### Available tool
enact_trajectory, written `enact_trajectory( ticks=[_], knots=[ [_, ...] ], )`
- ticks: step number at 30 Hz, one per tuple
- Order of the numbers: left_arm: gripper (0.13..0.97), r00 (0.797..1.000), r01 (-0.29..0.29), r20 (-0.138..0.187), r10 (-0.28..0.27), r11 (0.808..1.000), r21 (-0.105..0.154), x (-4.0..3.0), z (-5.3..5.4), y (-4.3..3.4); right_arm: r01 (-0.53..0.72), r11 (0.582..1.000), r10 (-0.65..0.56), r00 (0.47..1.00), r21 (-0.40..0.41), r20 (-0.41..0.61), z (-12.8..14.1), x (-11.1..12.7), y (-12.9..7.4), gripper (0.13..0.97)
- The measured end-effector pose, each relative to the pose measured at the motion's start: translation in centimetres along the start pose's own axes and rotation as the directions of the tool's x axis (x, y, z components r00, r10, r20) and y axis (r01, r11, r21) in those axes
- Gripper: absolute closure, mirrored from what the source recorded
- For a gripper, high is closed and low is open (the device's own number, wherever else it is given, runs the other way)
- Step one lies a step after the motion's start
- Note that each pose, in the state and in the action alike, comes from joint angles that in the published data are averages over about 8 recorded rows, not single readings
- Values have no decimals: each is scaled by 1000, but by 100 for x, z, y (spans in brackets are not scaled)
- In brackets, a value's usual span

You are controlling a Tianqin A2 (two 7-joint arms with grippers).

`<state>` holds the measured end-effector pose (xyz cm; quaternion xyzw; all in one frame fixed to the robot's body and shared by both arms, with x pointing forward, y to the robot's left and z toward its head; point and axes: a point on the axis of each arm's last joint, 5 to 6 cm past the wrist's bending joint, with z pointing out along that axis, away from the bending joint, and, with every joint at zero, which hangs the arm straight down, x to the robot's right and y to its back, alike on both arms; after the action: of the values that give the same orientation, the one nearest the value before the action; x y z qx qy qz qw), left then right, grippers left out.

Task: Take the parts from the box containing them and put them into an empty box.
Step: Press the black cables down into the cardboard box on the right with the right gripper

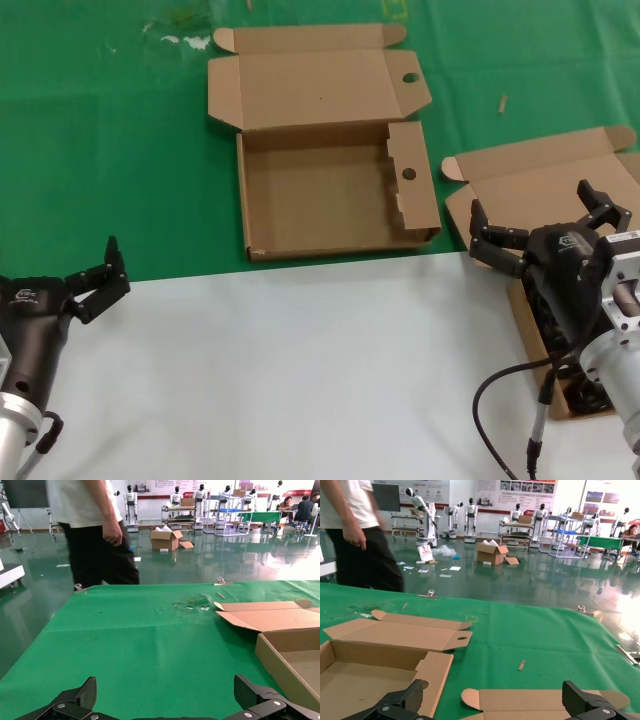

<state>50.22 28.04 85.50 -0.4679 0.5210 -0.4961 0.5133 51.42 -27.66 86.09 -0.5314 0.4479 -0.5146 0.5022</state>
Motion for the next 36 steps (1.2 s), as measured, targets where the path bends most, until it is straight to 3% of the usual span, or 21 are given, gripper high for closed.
enact_trajectory(
  ticks=[20, 29, 36],
  knots=[
    [161, 1000, 0, 0, 0, 1000, 0, 0, 0, 0, 2, 1000, -2, 1000, 0, -1, -4, -9, 1, 130],
    [257, 1000, 0, 0, 0, 1000, 0, 0, 0, 0, 60, 998, -60, 998, 3, -21, -70, -122, 17, 130],
    [400, 1000, 0, 0, 0, 1000, 0, 0, 0, 0, 131, 991, -131, 991, 6, -11, -128, -29, -12, 130]
  ],
)
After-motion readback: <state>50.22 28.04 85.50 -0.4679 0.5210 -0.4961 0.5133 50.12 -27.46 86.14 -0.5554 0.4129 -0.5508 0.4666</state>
